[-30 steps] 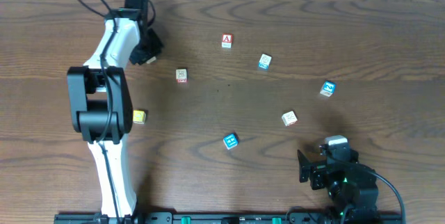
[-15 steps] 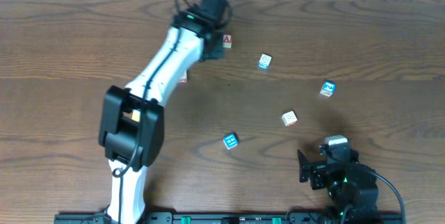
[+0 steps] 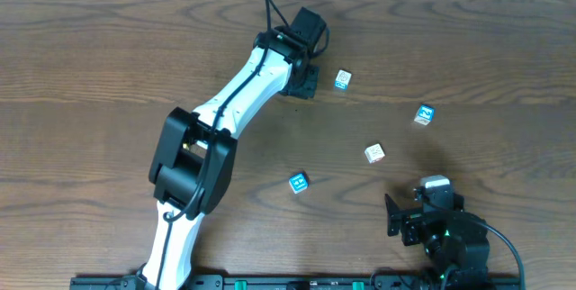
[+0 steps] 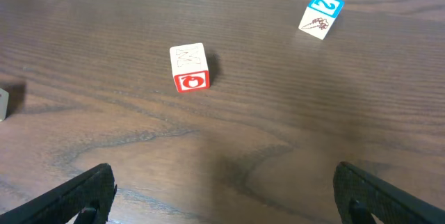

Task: Spell out Ai2
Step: 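Carry the I block right and lower it onto the table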

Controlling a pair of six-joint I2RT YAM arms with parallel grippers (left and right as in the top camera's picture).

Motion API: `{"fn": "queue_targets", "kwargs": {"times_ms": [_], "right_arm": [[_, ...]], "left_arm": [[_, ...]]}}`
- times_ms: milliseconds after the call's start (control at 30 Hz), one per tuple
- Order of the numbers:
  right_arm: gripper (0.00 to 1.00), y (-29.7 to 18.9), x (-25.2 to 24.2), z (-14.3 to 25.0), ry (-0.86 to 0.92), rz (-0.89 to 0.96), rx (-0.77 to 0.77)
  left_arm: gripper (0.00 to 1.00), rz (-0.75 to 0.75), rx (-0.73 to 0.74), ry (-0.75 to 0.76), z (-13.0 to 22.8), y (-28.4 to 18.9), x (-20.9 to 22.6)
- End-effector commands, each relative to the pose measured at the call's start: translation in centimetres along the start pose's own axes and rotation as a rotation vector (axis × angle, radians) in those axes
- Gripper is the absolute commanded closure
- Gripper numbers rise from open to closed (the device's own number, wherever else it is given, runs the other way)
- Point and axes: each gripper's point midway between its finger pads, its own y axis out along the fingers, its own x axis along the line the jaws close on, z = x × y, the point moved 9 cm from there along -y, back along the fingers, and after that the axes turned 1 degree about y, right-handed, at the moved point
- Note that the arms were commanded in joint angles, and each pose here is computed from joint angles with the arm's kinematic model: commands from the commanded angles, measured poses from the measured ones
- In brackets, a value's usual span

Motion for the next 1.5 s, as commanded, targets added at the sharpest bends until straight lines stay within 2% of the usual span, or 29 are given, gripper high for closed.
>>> {"fn": "queue_targets", "kwargs": {"times_ms": [0,133,567,967,1033,1467], "right_arm": [[0.01,0.2,0.0,0.2,0.003,0.0,0.002],[0.01,0.2,0.0,0.2,0.003,0.0,0.002],[0.01,0.2,0.0,0.2,0.003,0.0,0.002],[0.01,0.2,0.0,0.2,0.003,0.0,0.002],[0.01,0.2,0.0,0.2,0.003,0.0,0.002],[0.01,0.2,0.0,0.2,0.003,0.0,0.002]], "left_arm": [[0.94,0.007,0.06,0.03,0.7,2.4,-0.5],[0.94,0.0,0.104,0.017,1.4,3.7,-0.7],[0.94,-0.025,0.153,-0.102,2.2,3.8,-0.4],[0.94,-0.03,0.17,-0.139,2.6,3.9,-0.4],[0.88,-0.032,0.172,-0.149,2.6,3.9,-0.4],[0.64,-0.036,0.176,-0.184,2.7,3.8,-0.3]]}}
